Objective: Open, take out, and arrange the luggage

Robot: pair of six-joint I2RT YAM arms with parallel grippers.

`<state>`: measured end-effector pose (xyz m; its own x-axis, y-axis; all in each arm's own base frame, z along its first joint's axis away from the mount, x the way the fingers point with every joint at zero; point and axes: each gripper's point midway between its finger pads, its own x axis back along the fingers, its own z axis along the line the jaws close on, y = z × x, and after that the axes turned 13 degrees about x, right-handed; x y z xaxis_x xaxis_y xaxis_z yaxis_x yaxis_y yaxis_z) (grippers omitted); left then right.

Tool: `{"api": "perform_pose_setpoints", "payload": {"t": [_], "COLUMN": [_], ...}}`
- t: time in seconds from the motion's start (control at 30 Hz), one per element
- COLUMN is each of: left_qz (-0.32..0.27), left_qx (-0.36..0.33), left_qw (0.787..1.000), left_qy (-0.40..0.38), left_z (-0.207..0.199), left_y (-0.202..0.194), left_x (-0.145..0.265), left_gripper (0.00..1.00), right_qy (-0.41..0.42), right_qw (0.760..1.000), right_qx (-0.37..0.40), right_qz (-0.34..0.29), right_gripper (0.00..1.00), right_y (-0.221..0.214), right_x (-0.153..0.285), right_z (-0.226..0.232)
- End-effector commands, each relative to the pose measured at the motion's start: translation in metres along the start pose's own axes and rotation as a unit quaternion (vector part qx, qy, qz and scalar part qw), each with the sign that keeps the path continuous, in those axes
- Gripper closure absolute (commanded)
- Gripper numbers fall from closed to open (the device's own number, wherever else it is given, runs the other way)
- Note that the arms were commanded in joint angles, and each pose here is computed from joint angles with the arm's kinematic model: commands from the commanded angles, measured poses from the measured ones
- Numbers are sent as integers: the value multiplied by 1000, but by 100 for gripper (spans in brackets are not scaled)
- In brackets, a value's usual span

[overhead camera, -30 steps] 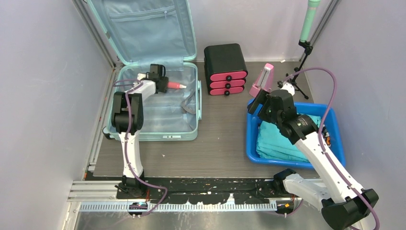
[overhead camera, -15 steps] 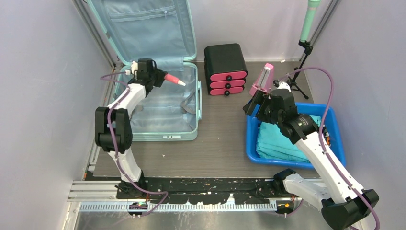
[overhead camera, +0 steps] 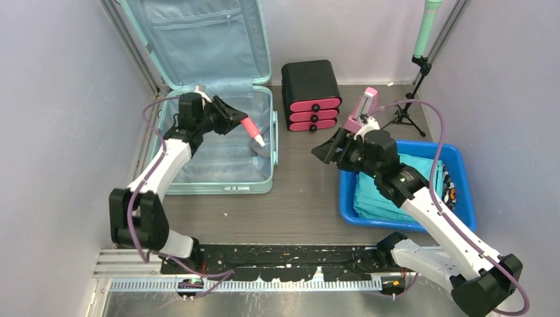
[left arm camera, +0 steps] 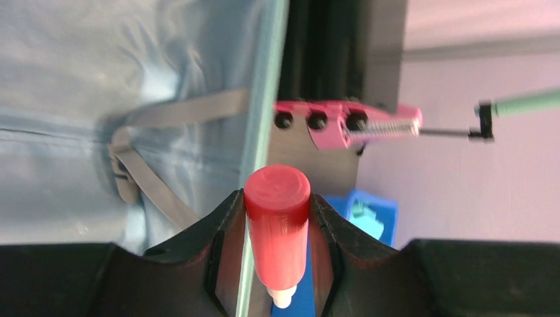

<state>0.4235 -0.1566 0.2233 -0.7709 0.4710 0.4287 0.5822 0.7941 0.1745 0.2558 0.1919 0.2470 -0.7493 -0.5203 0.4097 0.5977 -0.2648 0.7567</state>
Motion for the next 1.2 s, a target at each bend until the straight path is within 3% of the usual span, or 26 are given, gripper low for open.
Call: {"api": "perform_pose_setpoints", "payload": {"t": [0.0, 0.17, 0.3, 0.77, 1.0, 1.17], "left_qz": [71, 145, 158, 150, 160, 163], "left_qx": [-90, -139, -197, -216, -205, -201], "left_qw": [990, 972, 956, 950, 950, 949], "left_qy": [-82, -121, -151, -169, -175, -177], "left_z": [-33, -26, -25, -23, -24, -25], "left_y": [-49, -102, -125, -130, -134, -135], "left_x": [47, 80, 93, 109, 109, 110], "left_gripper": [81, 80, 78, 76, 76, 76], "right_qy": [90, 130, 149, 216, 214, 213], "right_qw": [995, 991, 989, 976, 976, 976], "right_qx": [-15, -1, 14, 32, 37, 46], "right_qz": [-47, -23, -8, -9, -5, -5], "right_gripper": [21, 22, 23, 33, 42, 61], "right_y": [21, 2, -16, -33, -40, -42], "right_x": [-9, -27, -47, -74, -84, -87], "right_z": [53, 90, 116, 166, 167, 166]}}
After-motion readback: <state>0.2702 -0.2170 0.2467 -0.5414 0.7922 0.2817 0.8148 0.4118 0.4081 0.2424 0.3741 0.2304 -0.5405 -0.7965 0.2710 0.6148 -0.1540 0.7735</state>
